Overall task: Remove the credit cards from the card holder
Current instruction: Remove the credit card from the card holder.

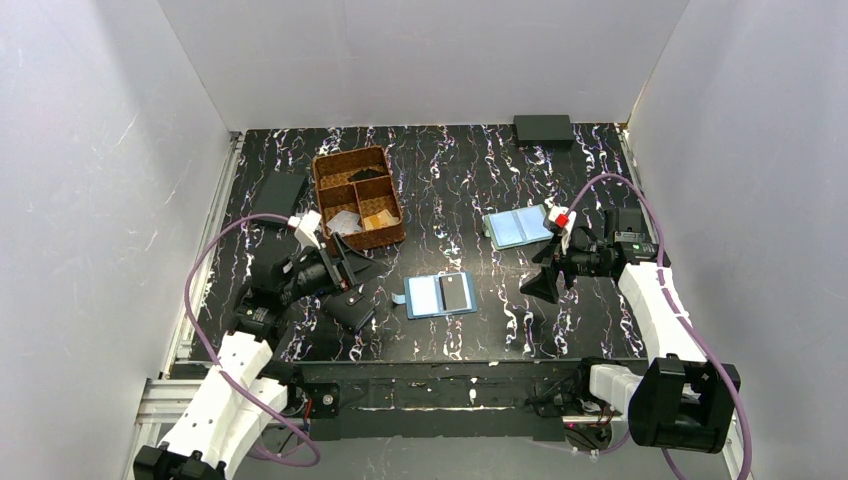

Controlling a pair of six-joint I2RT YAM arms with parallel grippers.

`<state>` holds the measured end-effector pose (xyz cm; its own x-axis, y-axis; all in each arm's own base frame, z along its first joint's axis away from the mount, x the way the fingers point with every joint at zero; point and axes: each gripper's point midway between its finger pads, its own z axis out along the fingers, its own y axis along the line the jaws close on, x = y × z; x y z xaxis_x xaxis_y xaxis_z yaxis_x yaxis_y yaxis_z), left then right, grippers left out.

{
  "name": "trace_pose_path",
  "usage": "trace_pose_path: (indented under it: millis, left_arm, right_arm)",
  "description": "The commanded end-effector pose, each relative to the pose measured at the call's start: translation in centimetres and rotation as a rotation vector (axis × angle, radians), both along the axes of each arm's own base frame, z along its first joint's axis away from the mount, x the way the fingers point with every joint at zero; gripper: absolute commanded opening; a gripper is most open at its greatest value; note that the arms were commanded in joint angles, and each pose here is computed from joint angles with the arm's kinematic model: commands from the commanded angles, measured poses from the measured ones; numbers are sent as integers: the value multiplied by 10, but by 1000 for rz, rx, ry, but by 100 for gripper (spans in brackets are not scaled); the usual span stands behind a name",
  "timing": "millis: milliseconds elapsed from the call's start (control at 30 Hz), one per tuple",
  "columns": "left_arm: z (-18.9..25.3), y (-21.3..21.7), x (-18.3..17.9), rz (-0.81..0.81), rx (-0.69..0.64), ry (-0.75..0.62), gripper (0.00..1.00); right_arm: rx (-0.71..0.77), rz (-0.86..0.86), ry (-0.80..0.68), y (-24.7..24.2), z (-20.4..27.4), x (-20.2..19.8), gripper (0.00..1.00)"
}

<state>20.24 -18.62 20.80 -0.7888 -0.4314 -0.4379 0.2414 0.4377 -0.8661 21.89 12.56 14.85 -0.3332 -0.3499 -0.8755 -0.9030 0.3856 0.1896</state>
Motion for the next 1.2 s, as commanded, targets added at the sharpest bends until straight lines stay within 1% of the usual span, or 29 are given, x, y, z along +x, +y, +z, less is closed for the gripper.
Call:
trace_pose_path:
  millis: [0,233,300,500,633,933,1167]
  left_arm:
    - [-14,-5,-8,-9,49,11,98]
    - [-23,-25,-19,-80,69,33,98]
    - [-20,-33,-20,-106,68,14,98]
    - [-22,-52,-31,-166,119,-25,98]
    - [-30,-57,-34,-145,175,-44,98]
    - [-52,-65,-42,-120,248,-46,98]
    - [-67,-69,-33,-97,309,-44,98]
  right_arm:
    - [27,8,-48,2,6,0,98]
    - [28,-21,-32,0,3,5,98]
    - [30,-23,-25,0,4,5,98]
    - [58,-15,-34,3,11,4,98]
    - [80,-9,-19,6,13,2,98]
    - [109,-19,38,8,11,6,98]
    - [69,-66,80,2,3,14,98]
